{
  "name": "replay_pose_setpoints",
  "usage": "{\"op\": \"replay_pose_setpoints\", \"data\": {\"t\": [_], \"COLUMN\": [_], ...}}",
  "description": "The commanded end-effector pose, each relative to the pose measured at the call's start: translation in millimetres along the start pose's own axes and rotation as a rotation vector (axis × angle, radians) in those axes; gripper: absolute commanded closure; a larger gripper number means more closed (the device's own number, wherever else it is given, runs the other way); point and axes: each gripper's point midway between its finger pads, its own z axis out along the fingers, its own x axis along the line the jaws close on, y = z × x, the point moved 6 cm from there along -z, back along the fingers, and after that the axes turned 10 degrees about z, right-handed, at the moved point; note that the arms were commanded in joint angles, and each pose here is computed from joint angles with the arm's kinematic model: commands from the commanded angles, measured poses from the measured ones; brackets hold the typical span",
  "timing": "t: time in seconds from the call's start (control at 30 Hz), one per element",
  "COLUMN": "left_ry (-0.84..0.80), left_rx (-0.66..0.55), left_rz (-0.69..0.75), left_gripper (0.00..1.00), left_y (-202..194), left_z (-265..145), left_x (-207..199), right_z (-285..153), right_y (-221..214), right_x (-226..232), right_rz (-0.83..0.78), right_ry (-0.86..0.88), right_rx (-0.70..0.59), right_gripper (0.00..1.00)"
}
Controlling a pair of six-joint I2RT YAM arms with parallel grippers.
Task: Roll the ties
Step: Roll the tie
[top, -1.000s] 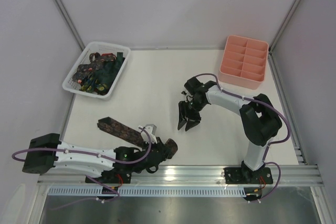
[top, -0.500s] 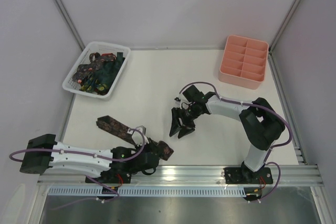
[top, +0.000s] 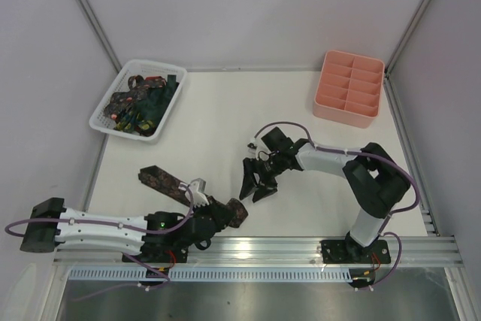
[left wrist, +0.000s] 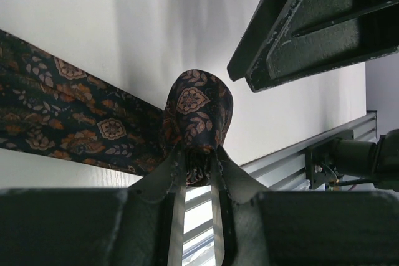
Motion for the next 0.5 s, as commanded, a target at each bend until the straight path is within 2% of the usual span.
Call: {"op": "replay_pose_setpoints", "data": {"t": [0.0, 0.17, 0.47], "left_ry": [-0.076, -0.152, -0.207], "left_rx": [-0.041, -0.053, -0.05], "left_rz": [0.025, 0.008, -0.029], "left_gripper": [1.0, 1.0, 1.0], "left_y": [3.8, 5.7, 10.6], "left_z": [0.7, -2.3, -14.2], "left_x": [-9.9, -14.7, -5.0], "right_z": [-8.8, -9.7, -8.8], "right_y": [-7.3, -18.7, -24.7], "right_x": [18.0, 18.8, 21.4], "right_rz": [-0.103, -0.206, -0.378], "right_ry": [0.102, 0.142, 0.321], "right_rx": [-0.01, -0.023, -0.069], "right_gripper": [0.3, 0.22, 0.19]}}
